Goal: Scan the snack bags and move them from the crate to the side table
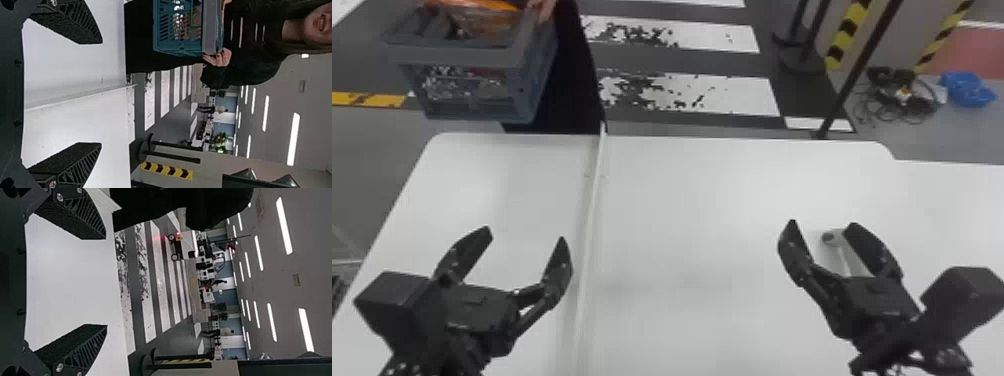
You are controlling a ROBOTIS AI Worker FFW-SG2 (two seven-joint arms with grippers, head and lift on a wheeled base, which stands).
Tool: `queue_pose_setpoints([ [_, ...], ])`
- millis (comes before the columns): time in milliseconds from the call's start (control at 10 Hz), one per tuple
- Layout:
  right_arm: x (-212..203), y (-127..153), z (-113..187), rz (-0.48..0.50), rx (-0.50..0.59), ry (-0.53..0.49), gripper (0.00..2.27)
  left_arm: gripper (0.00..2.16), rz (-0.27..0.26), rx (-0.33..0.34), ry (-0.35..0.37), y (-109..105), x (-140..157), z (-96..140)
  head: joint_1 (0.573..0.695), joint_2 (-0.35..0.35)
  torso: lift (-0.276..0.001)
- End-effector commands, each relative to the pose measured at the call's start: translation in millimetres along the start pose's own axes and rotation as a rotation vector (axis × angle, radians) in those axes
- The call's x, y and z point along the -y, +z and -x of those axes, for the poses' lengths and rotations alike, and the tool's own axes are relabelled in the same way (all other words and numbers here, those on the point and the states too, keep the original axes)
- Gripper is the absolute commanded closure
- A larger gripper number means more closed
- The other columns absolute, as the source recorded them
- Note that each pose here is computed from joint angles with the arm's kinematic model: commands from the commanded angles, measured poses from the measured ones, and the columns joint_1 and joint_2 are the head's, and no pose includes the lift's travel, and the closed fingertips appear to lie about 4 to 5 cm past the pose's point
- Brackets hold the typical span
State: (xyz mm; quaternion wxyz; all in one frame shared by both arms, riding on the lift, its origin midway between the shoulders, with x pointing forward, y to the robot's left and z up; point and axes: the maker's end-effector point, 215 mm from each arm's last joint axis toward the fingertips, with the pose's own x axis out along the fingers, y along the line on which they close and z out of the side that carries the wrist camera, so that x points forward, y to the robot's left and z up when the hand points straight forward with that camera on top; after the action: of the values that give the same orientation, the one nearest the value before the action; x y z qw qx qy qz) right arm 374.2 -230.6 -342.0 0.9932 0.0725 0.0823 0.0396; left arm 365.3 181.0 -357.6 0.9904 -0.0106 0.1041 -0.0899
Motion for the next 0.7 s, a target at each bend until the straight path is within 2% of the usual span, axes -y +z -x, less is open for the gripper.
queue_pose_setpoints([
  [0,-2.8,3.6,-0.1,0.000,0.003,0.005,0.12,0.06,0.003,0.018,0.002,5.8,-0.2,0.2,0.695,-0.078,-0.087],
  [400,-5.0,4.4,-0.2,0.007,-0.011,0.010,0.13,0.06,0.006,0.058,0.005,15.7,-1.6,4.1,0.695,-0.069,-0.087],
  [600,-4.6,2.1,0.2,0.015,-0.018,0.009,0.13,0.06,0.034,0.038,0.023,9.5,-7.4,3.9,0.695,-0.067,-0.087],
])
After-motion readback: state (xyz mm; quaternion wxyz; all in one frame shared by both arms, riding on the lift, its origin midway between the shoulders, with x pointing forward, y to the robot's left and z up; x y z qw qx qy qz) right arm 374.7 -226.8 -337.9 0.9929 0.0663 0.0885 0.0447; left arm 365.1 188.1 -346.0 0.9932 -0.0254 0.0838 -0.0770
